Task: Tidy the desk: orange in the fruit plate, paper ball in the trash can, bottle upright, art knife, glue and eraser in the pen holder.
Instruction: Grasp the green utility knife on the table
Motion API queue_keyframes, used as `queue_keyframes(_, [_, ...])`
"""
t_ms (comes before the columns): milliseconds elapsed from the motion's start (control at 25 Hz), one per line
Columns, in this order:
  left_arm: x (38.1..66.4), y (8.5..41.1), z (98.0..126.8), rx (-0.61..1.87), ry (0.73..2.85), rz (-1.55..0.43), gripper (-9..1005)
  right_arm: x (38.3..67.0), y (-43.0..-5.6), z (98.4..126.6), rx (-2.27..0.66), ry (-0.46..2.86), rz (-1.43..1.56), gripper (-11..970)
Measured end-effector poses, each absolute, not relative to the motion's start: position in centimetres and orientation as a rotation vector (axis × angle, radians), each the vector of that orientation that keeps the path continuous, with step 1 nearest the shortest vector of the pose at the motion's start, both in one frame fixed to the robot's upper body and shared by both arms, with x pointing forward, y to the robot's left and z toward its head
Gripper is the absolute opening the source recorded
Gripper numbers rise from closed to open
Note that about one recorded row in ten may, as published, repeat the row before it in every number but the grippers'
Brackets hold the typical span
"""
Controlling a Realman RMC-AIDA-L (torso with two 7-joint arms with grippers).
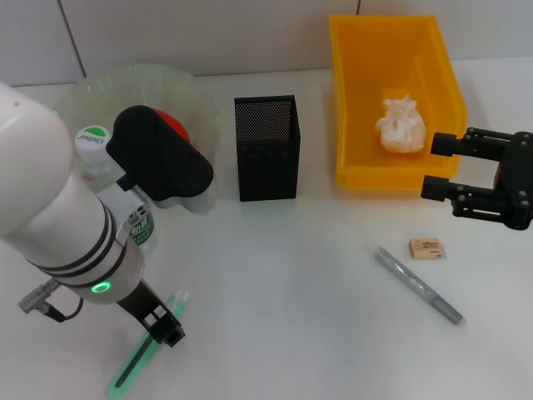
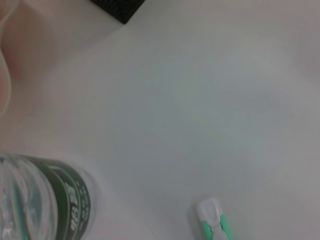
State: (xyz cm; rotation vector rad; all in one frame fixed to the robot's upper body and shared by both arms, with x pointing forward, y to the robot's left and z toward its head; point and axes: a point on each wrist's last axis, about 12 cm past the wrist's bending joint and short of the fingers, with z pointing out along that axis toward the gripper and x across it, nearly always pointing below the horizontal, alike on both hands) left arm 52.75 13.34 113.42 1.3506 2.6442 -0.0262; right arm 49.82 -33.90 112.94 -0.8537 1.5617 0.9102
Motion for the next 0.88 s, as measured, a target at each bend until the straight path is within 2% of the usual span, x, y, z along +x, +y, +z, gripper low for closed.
queue_keyframes(880, [53.32, 13.05, 113.03, 1.358, 2.651, -0.016, 561, 49.95, -33.92, 113.0, -0.85, 1.561, 0.904, 615])
